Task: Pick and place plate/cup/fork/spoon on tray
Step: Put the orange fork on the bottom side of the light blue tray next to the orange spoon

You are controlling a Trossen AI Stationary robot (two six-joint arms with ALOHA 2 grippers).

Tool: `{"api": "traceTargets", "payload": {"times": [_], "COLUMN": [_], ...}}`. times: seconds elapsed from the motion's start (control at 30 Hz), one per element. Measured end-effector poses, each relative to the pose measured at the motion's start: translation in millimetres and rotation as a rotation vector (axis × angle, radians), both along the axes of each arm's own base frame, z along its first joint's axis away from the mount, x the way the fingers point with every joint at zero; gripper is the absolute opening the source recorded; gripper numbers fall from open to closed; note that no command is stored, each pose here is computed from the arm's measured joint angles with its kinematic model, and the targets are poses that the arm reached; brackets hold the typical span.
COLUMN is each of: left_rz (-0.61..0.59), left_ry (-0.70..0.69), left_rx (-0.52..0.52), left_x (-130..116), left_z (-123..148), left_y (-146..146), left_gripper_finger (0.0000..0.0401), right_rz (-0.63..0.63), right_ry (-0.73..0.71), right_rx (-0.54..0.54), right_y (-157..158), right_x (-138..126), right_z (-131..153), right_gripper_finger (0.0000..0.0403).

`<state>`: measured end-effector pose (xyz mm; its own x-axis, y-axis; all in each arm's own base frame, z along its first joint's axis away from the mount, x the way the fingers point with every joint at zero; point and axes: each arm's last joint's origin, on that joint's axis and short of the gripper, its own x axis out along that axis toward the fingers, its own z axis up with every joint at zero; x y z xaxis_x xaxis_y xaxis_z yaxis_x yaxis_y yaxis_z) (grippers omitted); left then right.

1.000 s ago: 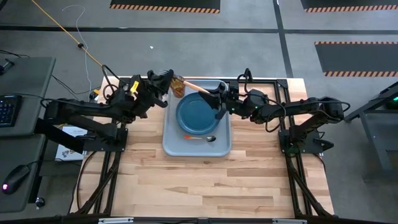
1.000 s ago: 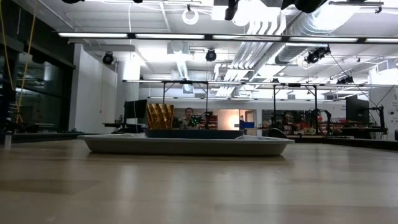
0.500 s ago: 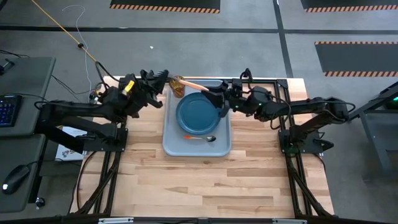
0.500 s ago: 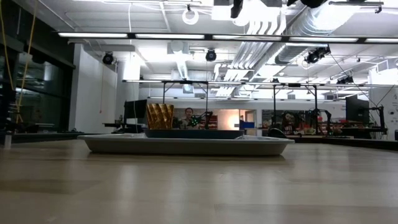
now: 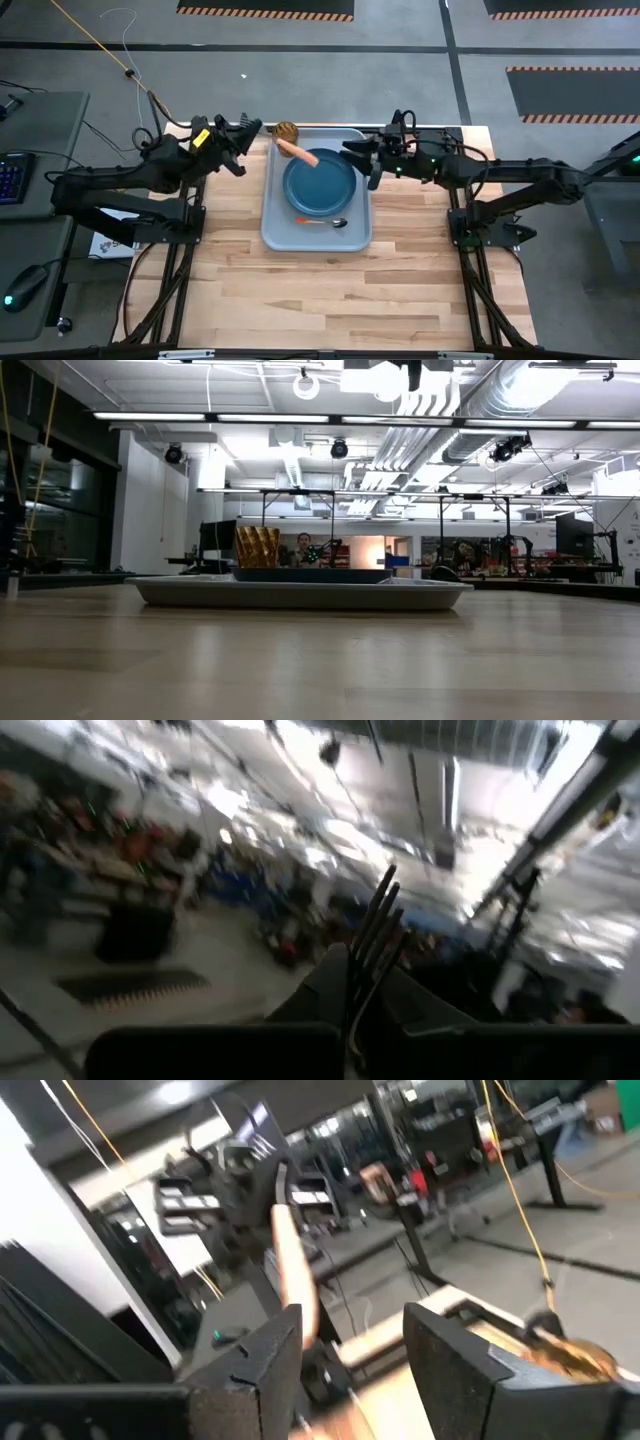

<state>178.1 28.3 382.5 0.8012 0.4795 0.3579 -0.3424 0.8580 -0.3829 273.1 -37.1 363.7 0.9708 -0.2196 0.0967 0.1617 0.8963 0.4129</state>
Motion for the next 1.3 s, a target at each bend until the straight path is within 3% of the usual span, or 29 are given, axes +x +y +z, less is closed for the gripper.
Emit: {"api": "traceTargets", "payload": {"times": [0.27, 0.5, 0.67, 0.83, 1.03, 1.3], "left_rz": [-0.253, -0.493, -0.669, -0.787, -0.833, -0.864], "left_ry": [0.273, 0.646, 0.827, 0.997, 1.163, 1.278], "left_rx": [-0.044, -0.012, 0.051, 0.121, 0.134, 0.114], "left_x": [9, 47, 83, 107, 133, 167], "left_z": [31, 42, 32, 18, -12, -53], "left_y": [-6, -9, -11, -11, -9, -6], "left_gripper_finger": [0.0001, 0.0000, 0.0000, 0.0000, 0.0000, 0.0000], "right_rz": [0.000, 0.000, 0.019, 0.144, 0.275, 0.334], "right_ry": [0.170, 0.270, 0.305, 0.299, 0.299, 0.355], "right_rx": [0.012, 0.025, 0.031, 0.091, 0.176, 0.148], "right_y": [2, 3, 4, 8, 15, 34], "right_x": [-19, -20, -24, -32, -29, 1], "right_z": [-5, -15, -16, -12, -14, -35], "right_gripper_finger": [0.0168, 0.0168, 0.0168, 0.0168, 0.0168, 0.0167]}}
